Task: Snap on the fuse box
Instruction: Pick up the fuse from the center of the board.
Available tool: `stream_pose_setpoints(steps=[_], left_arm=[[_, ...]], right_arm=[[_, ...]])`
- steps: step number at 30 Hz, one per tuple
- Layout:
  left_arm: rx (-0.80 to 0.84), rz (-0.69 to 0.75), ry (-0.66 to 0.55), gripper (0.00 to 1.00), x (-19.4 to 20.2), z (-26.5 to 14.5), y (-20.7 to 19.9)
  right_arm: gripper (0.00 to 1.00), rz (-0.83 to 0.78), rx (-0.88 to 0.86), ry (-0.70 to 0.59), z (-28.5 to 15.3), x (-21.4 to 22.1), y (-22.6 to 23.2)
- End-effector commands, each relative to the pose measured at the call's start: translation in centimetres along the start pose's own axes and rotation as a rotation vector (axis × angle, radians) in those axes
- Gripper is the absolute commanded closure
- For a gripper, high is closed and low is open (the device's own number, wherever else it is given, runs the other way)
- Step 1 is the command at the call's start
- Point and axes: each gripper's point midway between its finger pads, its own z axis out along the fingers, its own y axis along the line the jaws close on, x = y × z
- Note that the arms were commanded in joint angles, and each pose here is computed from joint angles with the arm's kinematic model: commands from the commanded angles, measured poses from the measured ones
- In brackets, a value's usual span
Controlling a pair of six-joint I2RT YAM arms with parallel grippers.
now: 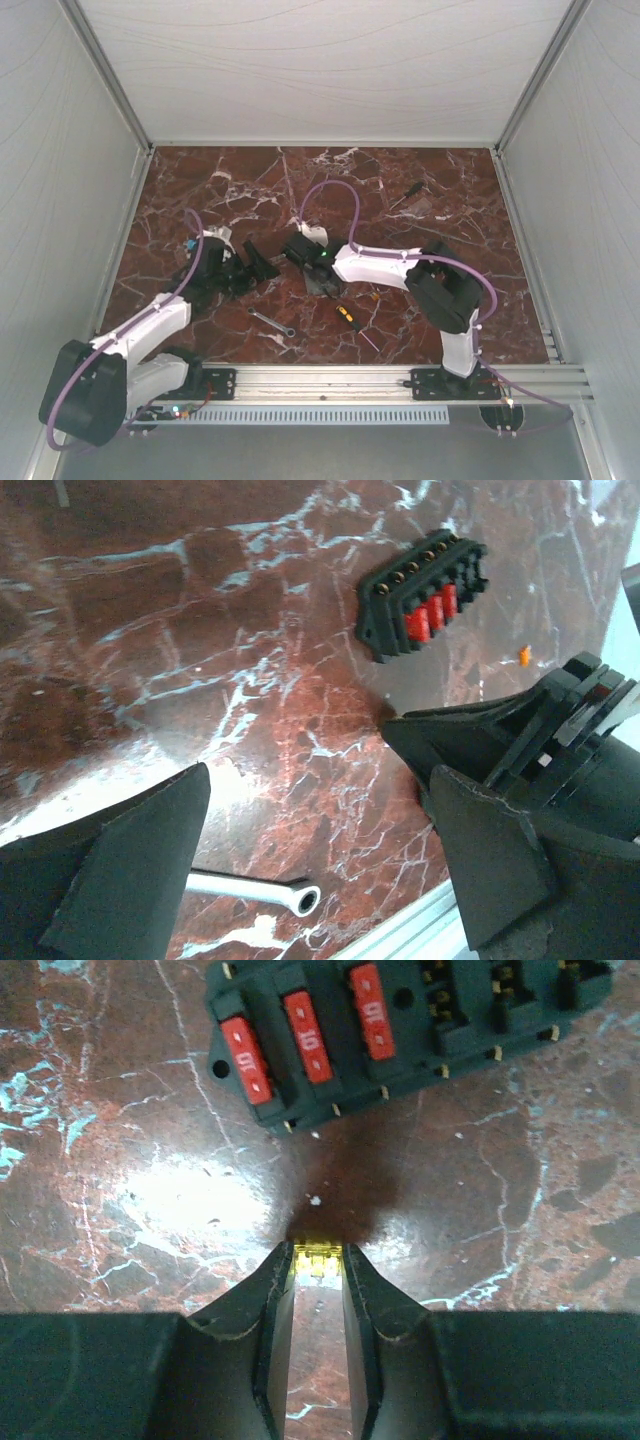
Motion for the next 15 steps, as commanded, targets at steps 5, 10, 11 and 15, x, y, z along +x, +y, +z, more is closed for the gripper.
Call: stream_pose_setpoints(steps=[5,10,11,15], left_arm=[[0.323,0.100,-0.055,0.16,0.1,0.2,-6.7],[0.448,0.163,-0.116,0.22,0.4,-0.2,-9.4],[0.473,0.171,-0.130,0.25,0.4,-0.3,-10.0],[0.548,0.219,-0.160,0.36,0.8,-0.5,-12.1]], right_arm=[[0.81,0.130,-0.119,-0.150,-4.5,-5.0,-0.9],[0.81,0.208,-0.178,-0.245,-7.2,-7.5,-1.5],[0.81,0.224,-0.190,-0.261,-7.8,-7.9,-1.5],[0.82,0.283,-0.234,-0.309,-9.8,-9.2,-1.7]])
